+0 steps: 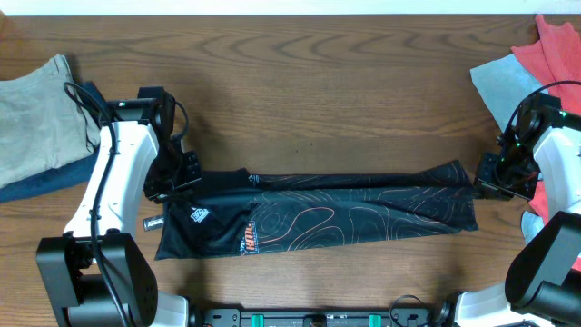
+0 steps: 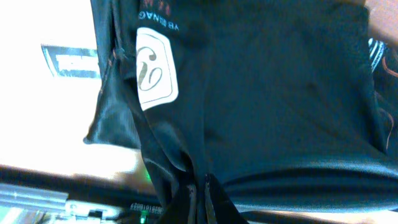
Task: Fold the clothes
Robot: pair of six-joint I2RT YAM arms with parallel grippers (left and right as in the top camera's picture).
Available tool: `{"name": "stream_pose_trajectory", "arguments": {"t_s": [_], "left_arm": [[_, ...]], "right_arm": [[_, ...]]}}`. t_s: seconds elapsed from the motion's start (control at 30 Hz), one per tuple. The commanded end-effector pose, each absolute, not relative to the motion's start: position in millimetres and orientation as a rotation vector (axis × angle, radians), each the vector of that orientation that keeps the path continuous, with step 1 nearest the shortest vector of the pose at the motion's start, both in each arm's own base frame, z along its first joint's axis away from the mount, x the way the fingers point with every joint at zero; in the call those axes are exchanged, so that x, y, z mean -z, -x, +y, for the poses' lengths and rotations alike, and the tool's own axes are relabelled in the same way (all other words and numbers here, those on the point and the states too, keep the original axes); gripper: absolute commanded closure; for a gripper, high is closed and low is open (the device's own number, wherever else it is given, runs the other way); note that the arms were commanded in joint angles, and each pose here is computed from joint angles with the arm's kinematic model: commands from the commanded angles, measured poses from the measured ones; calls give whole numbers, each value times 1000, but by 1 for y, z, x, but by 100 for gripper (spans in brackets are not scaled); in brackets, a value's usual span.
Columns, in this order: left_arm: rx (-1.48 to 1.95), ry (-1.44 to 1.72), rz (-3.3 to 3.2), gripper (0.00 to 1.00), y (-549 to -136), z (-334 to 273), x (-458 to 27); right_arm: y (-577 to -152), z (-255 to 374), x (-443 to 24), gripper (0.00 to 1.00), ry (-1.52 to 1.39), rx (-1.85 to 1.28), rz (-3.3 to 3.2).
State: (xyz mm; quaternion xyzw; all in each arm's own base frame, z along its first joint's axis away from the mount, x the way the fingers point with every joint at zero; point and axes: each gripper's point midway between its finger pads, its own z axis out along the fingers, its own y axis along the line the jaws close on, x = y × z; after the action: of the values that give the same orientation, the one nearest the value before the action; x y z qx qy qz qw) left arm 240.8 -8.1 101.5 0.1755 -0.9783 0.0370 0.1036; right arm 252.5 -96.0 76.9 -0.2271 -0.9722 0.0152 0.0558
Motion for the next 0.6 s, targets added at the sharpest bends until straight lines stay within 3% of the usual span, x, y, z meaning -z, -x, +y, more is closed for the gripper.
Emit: {"name": "stream_pose_trajectory", "arguments": {"t_s": [0.0, 0.03, 0.3, 0.4, 0.43, 0.57], "left_arm": [[-57, -534, -2848, 87, -227, -1, -103], [-54, -532, -2833, 83, -224, -1, -104], [-45, -526, -2789, 83, -213, -2, -106], [-48, -528, -2806, 83, -217, -2, -105], [-50, -529, -2811, 76, -219, -2, -105], [-58, -533, -2846, 67, -227, -1, -103]], "right_arm": [[-247, -104, -83, 89, 693, -102, -2948], [-246, -104, -83, 82, 691, -102, -2943], [-245, -106, -83, 66, 705, -104, -2941], [-245, -107, -83, 52, 711, -98, -2942], [-246, -107, -83, 48, 712, -98, -2943], [-250, -107, -82, 29, 718, -87, -2959]]}}
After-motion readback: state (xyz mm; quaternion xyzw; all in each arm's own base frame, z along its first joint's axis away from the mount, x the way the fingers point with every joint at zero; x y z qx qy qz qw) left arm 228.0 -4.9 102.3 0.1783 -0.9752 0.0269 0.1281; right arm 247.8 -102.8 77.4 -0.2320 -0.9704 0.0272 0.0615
